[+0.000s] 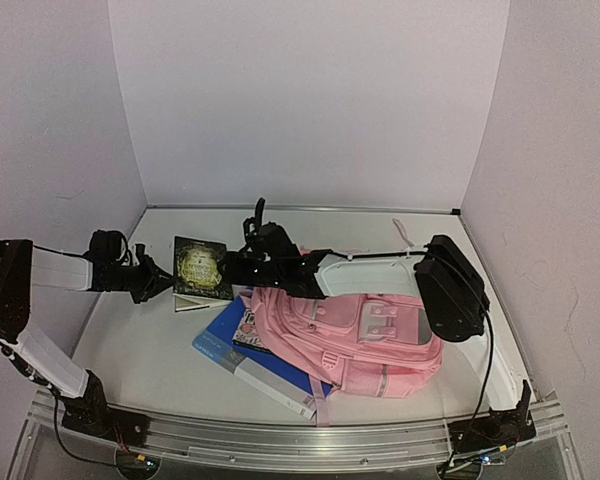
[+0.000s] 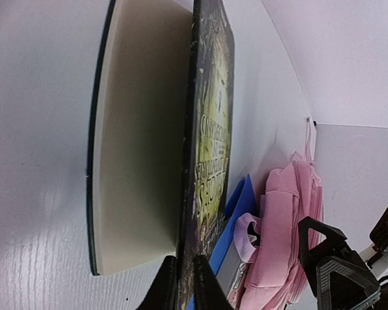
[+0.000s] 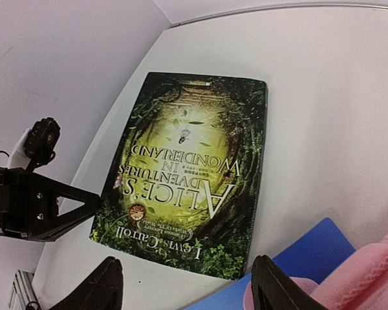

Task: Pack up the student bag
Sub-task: Pick up the book from the center of the board.

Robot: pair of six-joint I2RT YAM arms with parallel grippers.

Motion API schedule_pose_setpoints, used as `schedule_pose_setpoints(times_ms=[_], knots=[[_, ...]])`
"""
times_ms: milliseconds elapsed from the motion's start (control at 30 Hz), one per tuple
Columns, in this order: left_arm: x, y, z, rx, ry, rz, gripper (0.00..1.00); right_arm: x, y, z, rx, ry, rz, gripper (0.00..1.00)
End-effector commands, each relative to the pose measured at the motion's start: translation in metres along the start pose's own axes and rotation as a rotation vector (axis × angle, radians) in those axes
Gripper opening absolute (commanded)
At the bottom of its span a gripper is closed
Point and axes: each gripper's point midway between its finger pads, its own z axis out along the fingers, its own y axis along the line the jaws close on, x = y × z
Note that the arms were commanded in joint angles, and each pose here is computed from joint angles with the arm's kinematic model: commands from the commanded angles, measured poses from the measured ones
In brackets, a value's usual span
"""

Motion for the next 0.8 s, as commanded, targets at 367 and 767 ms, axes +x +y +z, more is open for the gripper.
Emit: schedule_pose_setpoints(times_ms=[367,767], knots=[[-0.022,0.022,0.006,-0.121,0.007,0.037,0.56,0.039,-0.032,0.055,0.115,0.097,0.047,0.73],[-0.030,0.030,0.042,-0.078,0.093,0.025,0.61,0.073,-0.067,0.081,0.229,0.146,0.097,0.70]])
